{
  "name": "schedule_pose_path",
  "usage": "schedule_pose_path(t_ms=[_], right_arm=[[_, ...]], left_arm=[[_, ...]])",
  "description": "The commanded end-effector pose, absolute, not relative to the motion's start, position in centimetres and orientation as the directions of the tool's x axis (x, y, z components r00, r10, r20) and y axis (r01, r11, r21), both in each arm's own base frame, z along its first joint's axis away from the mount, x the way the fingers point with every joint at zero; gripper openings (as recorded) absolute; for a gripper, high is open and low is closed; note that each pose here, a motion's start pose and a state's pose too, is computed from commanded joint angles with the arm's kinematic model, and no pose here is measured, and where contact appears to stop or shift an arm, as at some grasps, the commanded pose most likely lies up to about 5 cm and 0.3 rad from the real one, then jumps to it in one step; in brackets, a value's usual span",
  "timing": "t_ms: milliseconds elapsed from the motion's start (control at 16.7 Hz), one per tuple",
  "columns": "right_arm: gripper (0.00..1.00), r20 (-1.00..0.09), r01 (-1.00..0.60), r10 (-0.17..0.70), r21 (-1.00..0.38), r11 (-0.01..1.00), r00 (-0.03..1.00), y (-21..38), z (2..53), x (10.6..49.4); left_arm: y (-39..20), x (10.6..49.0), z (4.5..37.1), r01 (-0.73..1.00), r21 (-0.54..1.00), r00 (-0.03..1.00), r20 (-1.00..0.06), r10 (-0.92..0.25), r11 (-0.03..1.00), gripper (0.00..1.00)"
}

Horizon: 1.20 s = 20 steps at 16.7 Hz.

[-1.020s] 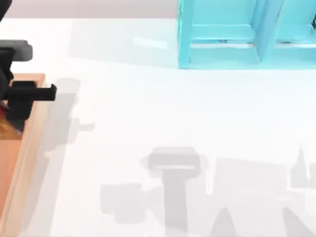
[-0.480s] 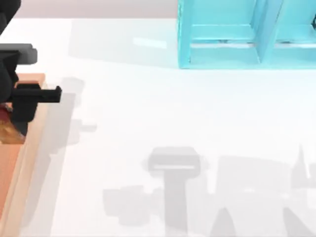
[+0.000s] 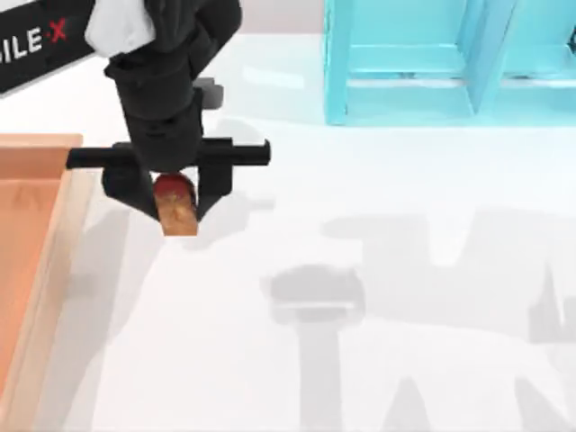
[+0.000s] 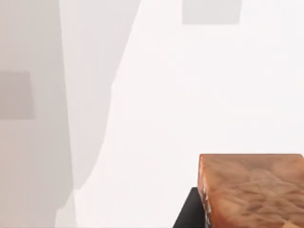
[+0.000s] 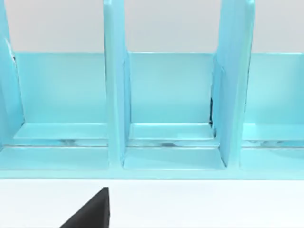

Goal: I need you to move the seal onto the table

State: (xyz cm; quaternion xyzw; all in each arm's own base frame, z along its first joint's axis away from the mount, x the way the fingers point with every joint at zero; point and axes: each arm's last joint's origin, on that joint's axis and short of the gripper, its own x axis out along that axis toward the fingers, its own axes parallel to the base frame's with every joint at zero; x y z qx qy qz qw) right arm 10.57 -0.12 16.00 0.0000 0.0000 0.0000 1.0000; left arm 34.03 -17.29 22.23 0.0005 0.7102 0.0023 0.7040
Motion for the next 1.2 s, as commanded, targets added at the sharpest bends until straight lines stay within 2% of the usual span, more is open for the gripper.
schedule_pose_path(t_ms=[180, 360, 660, 1200], right_arm=[[1.00, 0.000, 0.000, 0.000, 0.000, 1.000, 1.000, -0.1, 16.0, 10.6], [1.00, 0.000, 0.000, 0.000, 0.000, 1.000, 1.000, -0.1, 16.0, 10.6], [1.00, 0.000, 0.000, 0.000, 0.000, 1.000, 1.000, -0.1, 16.0, 10.6], [1.00, 0.000, 0.000, 0.000, 0.000, 1.000, 1.000, -0.1, 16.0, 10.6]], left_arm=[[-23.0, 34.8, 18.7, 0.002, 0.004, -0.010, -1.000, 0.004, 1.000, 0.00], [-26.1, 34.4, 17.2, 0.020, 0.000, 0.001, -1.000, 0.000, 1.000, 0.00], [-26.0, 34.4, 17.0, 0.019, 0.002, -0.002, -1.000, 0.002, 1.000, 0.00], [-26.2, 34.4, 12.7, 0.021, 0.000, 0.002, -1.000, 0.000, 1.000, 0.00]])
